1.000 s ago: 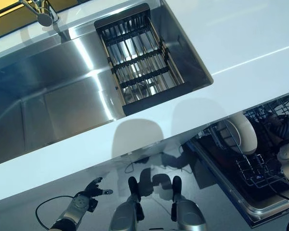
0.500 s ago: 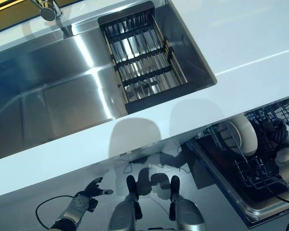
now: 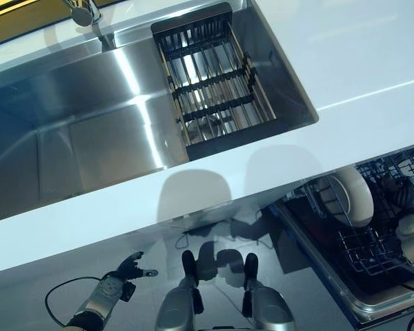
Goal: Take plates into dishwasher
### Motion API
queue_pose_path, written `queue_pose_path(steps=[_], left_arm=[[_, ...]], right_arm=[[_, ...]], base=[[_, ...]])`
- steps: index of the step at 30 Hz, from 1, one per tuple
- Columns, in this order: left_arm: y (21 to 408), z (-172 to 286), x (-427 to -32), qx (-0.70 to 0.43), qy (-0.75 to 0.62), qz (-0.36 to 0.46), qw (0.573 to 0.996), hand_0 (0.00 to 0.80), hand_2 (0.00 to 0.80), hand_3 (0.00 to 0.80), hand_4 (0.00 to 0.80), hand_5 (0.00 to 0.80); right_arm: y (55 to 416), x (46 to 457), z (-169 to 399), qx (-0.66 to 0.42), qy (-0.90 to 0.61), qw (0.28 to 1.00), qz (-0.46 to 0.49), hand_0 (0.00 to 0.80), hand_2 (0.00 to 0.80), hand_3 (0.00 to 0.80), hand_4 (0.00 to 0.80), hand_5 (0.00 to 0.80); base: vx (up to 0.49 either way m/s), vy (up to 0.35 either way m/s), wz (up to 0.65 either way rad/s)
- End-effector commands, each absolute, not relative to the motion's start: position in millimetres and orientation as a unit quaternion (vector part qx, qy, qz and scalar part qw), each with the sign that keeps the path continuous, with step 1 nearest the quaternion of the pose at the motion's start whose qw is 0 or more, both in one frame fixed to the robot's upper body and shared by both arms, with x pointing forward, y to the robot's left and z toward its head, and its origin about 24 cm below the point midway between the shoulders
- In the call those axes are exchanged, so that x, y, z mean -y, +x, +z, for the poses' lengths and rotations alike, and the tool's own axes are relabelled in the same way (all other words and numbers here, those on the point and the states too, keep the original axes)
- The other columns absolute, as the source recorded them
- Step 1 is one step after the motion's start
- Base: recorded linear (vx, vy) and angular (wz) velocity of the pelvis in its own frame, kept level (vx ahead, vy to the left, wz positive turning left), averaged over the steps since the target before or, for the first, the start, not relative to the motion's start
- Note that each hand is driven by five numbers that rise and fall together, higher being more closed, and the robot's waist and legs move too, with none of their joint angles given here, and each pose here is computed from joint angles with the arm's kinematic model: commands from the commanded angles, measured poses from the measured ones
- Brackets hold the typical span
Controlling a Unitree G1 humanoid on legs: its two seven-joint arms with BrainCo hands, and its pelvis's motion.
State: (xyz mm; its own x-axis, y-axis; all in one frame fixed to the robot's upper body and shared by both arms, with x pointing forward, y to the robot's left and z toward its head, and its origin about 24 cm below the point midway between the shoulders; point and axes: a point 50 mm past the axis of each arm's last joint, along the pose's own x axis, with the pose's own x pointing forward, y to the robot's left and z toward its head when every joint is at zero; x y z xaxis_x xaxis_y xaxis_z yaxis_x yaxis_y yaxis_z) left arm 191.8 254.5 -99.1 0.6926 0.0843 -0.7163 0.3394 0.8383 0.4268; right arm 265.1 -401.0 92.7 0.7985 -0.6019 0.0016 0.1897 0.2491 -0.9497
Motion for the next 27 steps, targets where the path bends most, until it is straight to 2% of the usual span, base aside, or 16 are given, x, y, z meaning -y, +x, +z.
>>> queue_pose_path(steps=[1, 19, 20, 21, 22, 23, 25, 27], left_arm=[[201, -94, -257, -0.377, 0.295, -0.082, 0.874, 0.000, 0.000, 0.000, 0.000, 0.000], [203, -91, -261, -0.376, 0.296, -0.077, 0.875, 0.000, 0.000, 0.000, 0.000, 0.000], [203, -91, -261, -0.376, 0.296, -0.077, 0.875, 0.000, 0.000, 0.000, 0.000, 0.000], [203, -91, -261, -0.375, 0.296, -0.076, 0.875, 0.000, 0.000, 0.000, 0.000, 0.000], [203, -91, -261, -0.375, 0.295, -0.075, 0.876, 0.000, 0.000, 0.000, 0.000, 0.000], [203, -91, -261, -0.375, 0.295, -0.075, 0.876, 0.000, 0.000, 0.000, 0.000, 0.000], [203, -90, -262, -0.375, 0.294, -0.074, 0.876, 0.000, 0.000, 0.000, 0.000, 0.000], [203, -90, -261, -0.375, 0.293, -0.073, 0.876, 0.000, 0.000, 0.000, 0.000, 0.000]], right_arm=[[267, 407, 98, -0.195, -0.579, 0.745, -0.269, 0.800, 0.800, 0.800, 0.800, 0.800], [251, 419, 88, -0.223, -0.561, 0.741, -0.293, 0.800, 0.800, 0.800, 0.800, 0.800], [251, 420, 89, -0.223, -0.562, 0.741, -0.294, 0.703, 0.703, 0.703, 0.703, 0.703], [251, 420, 89, -0.223, -0.562, 0.740, -0.295, 0.515, 0.515, 0.515, 0.515, 0.515], [251, 420, 89, -0.223, -0.563, 0.739, -0.296, 0.424, 0.424, 0.424, 0.424, 0.424], [251, 420, 89, -0.223, -0.562, 0.739, -0.297, 0.248, 0.248, 0.248, 0.248, 0.248], [251, 420, 90, -0.222, -0.563, 0.738, -0.298, 0.000, 0.000, 0.000, 0.000, 0.000], [252, 419, 90, -0.222, -0.563, 0.738, -0.297, 0.000, 0.000, 0.000, 0.000, 0.000]], base=[[0.000, 0.000, 0.00], [0.000, 0.000, 0.00], [0.000, 0.000, 0.00], [0.000, 0.000, 0.00], [0.000, 0.000, 0.00], [0.000, 0.000, 0.00], [0.000, 0.000, 0.00], [0.000, 0.000, 0.00]])
